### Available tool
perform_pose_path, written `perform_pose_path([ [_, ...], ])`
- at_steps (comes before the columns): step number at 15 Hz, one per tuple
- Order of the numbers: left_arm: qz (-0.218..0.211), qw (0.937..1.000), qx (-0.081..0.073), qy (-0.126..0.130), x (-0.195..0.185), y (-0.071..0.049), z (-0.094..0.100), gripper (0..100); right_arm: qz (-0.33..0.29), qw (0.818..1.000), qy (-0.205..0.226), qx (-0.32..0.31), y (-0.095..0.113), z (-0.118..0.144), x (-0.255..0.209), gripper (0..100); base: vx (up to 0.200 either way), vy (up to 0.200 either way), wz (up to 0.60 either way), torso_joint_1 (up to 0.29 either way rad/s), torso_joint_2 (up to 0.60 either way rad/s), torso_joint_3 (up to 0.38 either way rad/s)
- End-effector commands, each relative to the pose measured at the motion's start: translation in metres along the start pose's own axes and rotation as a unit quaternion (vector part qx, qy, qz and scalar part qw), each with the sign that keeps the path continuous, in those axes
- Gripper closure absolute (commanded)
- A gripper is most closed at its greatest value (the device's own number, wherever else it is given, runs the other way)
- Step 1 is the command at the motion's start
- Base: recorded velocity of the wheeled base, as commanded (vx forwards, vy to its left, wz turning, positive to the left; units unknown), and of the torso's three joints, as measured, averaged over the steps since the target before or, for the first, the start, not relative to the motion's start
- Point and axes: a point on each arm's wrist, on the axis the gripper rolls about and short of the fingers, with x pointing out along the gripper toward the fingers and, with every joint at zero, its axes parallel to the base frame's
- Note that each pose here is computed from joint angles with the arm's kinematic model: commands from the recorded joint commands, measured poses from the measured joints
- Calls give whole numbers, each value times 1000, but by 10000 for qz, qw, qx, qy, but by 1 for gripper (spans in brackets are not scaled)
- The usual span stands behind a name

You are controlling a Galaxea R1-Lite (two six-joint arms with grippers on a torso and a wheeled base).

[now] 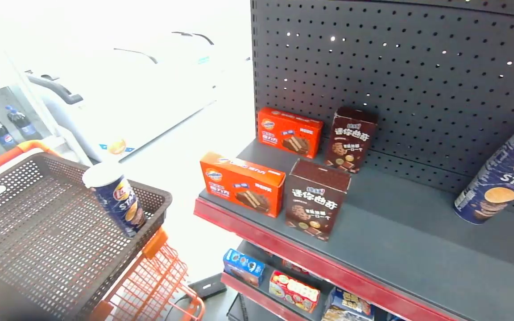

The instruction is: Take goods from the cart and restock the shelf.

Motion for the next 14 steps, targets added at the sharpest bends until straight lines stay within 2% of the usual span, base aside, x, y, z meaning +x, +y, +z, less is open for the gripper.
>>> perform_pose_path([
  [1,-38,10000,19,-2,0,0,0,0,3,10000,6,0,0,0,0,0,0,0,0,0,0,0],
  [10,-92,9999,51,13,0,0,1,0,3,10000,6,0,0,0,0,0,0,0,0,0,0,0],
  [11,-121,9995,283,-120,-3,0,15,0,3,10000,6,0,0,0,0,0,0,0,0,0,0,0],
  [13,-108,9984,309,455,4,-1,51,0,3,10000,6,0,0,0,0,0,0,0,0,0,0,0],
  [14,-148,9964,270,784,14,-2,66,0,3,10000,6,0,0,0,0,0,0,0,0,0,0,0],
])
